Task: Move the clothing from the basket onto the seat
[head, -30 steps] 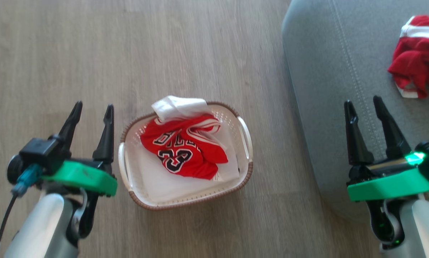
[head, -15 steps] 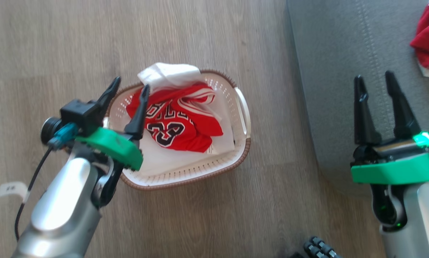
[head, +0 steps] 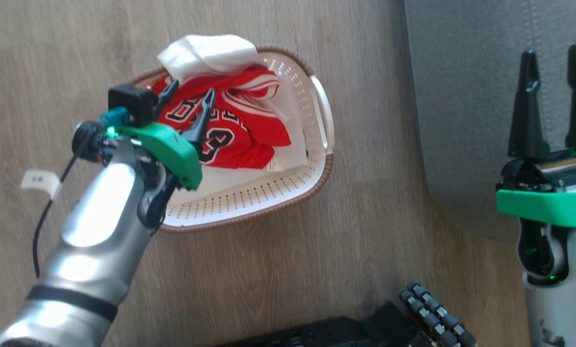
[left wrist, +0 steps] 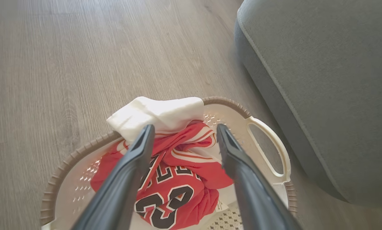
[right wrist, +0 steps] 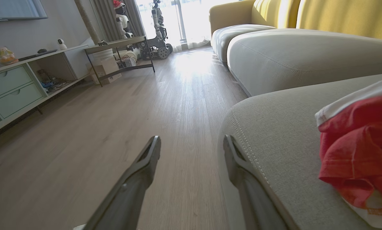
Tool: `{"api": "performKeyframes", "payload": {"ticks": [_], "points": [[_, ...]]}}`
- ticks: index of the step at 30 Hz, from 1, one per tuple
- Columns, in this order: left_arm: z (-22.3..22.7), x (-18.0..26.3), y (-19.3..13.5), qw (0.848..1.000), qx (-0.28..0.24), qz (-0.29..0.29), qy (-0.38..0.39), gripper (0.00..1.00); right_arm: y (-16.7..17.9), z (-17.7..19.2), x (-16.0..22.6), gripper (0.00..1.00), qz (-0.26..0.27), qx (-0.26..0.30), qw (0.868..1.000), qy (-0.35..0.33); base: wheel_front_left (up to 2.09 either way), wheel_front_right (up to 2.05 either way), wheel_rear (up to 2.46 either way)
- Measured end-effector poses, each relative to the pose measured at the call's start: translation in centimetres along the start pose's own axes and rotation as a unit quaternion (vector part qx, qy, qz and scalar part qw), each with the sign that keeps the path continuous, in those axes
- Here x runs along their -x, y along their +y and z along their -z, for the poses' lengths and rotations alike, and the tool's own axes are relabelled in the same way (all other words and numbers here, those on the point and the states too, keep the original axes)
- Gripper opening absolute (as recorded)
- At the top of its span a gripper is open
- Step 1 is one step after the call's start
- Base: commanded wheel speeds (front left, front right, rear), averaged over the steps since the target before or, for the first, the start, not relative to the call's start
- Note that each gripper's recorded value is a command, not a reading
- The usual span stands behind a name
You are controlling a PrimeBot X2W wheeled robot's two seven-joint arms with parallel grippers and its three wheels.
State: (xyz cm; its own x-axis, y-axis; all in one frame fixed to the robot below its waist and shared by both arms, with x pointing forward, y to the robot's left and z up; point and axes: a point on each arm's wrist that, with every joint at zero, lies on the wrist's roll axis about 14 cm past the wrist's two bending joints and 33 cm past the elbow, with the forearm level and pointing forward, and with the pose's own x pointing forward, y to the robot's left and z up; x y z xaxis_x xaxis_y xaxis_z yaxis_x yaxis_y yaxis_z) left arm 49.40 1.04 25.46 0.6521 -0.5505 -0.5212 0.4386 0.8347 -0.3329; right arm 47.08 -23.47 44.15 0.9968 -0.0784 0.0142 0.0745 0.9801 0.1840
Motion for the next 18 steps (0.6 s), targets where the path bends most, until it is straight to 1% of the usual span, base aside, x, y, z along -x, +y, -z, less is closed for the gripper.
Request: {"api": "performKeyframes", "payload": {"ticks": [4,10,15,18], "points": [[2.3,-2.0,0.9,0.999,0.015,-0.002,0.048,1.0,-0.3,1.2,-0.4,1.0,0.006,0.003,1.0,0.008,0.0,0.0,0.0],[5.4,-3.7,1.7,0.995,0.016,-0.001,0.101,1.0,-0.3,2.2,-1.5,1.0,0.004,0.008,1.0,0.009,0.0,0.0,0.0],[9.0,-4.5,1.2,0.987,0.024,0.006,0.161,1.0,-0.5,2.6,-1.9,1.0,0.005,0.017,1.0,0.009,0.0,0.0,0.0],[10.5,-4.9,1.7,0.981,0.019,0.001,0.191,1.0,-0.6,2.7,-2.0,1.0,0.004,0.02,1.0,0.009,0.0,0.0,0.0]]}}
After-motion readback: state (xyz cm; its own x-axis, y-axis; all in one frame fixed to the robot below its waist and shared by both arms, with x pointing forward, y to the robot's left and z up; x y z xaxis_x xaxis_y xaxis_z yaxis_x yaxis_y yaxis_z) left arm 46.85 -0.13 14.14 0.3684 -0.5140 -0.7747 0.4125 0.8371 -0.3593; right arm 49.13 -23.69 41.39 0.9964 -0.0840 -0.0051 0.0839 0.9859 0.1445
